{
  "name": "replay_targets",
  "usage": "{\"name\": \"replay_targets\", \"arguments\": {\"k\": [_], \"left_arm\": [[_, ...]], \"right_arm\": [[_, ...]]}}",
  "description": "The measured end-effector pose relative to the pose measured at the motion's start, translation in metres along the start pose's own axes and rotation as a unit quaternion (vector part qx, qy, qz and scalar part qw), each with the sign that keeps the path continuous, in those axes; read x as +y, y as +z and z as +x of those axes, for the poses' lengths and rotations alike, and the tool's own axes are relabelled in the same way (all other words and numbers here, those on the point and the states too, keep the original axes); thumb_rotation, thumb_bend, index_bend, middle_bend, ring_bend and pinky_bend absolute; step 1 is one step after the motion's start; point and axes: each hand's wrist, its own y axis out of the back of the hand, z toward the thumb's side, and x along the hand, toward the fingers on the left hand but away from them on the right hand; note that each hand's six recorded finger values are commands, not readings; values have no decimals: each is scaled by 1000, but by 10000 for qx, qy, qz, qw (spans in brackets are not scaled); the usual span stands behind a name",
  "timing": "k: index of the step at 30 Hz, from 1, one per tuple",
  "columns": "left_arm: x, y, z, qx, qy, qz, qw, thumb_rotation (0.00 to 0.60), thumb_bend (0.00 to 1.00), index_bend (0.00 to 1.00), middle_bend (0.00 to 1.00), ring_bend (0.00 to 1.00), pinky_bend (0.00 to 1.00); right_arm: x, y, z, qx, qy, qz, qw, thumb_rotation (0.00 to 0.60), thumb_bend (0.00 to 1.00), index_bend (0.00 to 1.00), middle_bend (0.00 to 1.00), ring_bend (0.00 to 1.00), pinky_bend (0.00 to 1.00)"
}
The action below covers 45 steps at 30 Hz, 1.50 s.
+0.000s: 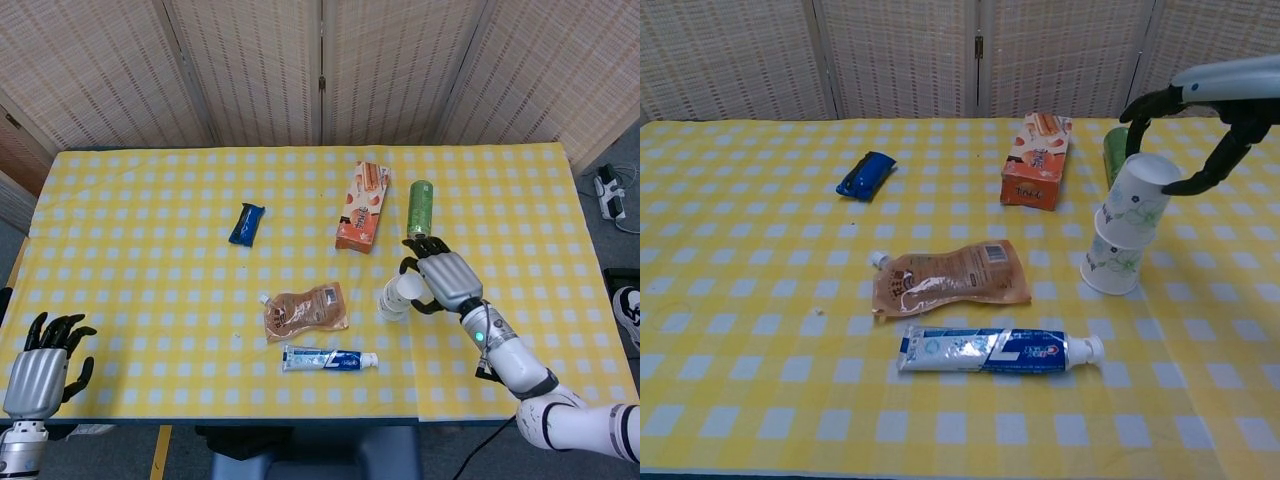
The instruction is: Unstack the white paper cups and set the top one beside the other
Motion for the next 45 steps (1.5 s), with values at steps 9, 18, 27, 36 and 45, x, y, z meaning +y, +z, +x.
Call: {"name": "replay_targets", "arguments": {"k": [9,18,27,36,45], "left_arm": [[-1,2,0,-26,-12,-25,10000,600,514,350,224,167,0],[-4,8,0,-119,-39,-65,9999,600,514,350,224,167,0],[-1,3,-4,-32,-38,-27,10000,600,514,350,224,166,0],[-3,1,-6,4,-72,-22,10000,600,514,349,224,166,0],[-4,0,-6,11,-78,-21,10000,600,514,350,224,166,0]], "right_arm": [[30,-37,47,-287,-456,-215,9983,600,355,401,106,40,0],[7,-74,47,-602,-238,-258,9976,600,354,408,112,39,0],[-36,-87,18,-644,67,-303,9974,600,355,409,115,41,0],[-58,-86,2,-610,119,-289,9976,600,354,408,116,38,0],[-62,-81,-5,-533,73,-368,9979,600,355,409,116,37,0]]}}
